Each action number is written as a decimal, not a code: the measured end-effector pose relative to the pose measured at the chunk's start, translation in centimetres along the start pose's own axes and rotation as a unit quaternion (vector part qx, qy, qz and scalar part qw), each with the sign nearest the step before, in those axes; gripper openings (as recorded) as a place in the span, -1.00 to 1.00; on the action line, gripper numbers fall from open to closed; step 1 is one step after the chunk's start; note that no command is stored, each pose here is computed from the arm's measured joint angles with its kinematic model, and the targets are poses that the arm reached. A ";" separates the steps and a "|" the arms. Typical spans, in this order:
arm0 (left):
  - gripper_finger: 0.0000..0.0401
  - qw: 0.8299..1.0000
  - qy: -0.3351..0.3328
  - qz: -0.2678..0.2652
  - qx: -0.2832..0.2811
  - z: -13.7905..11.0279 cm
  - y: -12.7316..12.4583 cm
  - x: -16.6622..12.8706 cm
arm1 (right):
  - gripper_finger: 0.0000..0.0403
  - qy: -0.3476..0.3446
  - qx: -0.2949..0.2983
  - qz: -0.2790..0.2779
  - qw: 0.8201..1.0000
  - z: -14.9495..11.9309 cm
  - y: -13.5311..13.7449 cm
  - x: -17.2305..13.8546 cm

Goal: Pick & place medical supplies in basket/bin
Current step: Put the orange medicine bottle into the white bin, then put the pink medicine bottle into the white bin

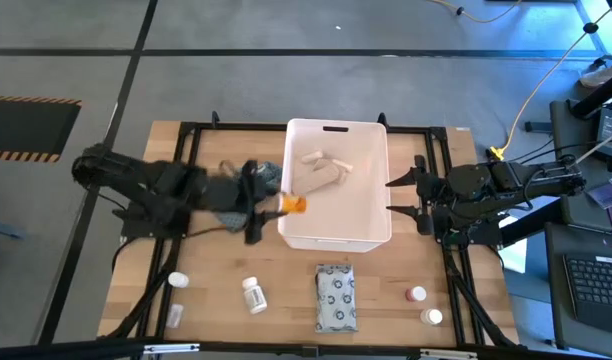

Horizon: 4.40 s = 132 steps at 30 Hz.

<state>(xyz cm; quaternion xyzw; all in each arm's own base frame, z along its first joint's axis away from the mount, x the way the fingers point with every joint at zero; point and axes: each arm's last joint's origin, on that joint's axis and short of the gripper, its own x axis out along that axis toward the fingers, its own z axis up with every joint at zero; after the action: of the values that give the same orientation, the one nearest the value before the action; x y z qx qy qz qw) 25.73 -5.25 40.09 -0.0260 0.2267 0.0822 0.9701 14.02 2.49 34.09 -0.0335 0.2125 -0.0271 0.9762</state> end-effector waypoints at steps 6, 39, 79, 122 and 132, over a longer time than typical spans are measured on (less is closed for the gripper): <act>0.04 0.999 0.018 -0.043 0.013 2.3 3.5 3.9 | 0.38 0.003 -0.013 0.000 1.000 -0.1 0.0 0.0; 0.04 0.925 0.356 -0.062 0.119 -4.3 6.2 24.8 | 0.38 0.041 -0.025 -0.001 0.999 -0.7 0.1 0.4; 0.10 0.873 0.467 -0.075 0.121 -8.9 6.3 26.8 | 0.38 0.097 -0.039 -0.004 0.995 -1.3 0.5 1.8; 0.21 0.973 0.200 -0.056 0.103 7.9 6.3 12.2 | 0.38 0.400 0.311 -0.040 0.861 -3.1 4.2 0.0; 0.21 0.977 0.182 -0.024 0.104 8.4 4.6 10.6 | 0.38 0.467 0.272 -0.069 0.838 -5.0 9.2 1.4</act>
<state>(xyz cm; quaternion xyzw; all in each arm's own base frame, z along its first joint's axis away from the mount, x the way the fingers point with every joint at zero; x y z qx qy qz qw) 37.96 1.61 42.85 0.0552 0.4064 0.0284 0.9116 13.57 11.25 28.29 0.2359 0.6244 -0.1634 0.7265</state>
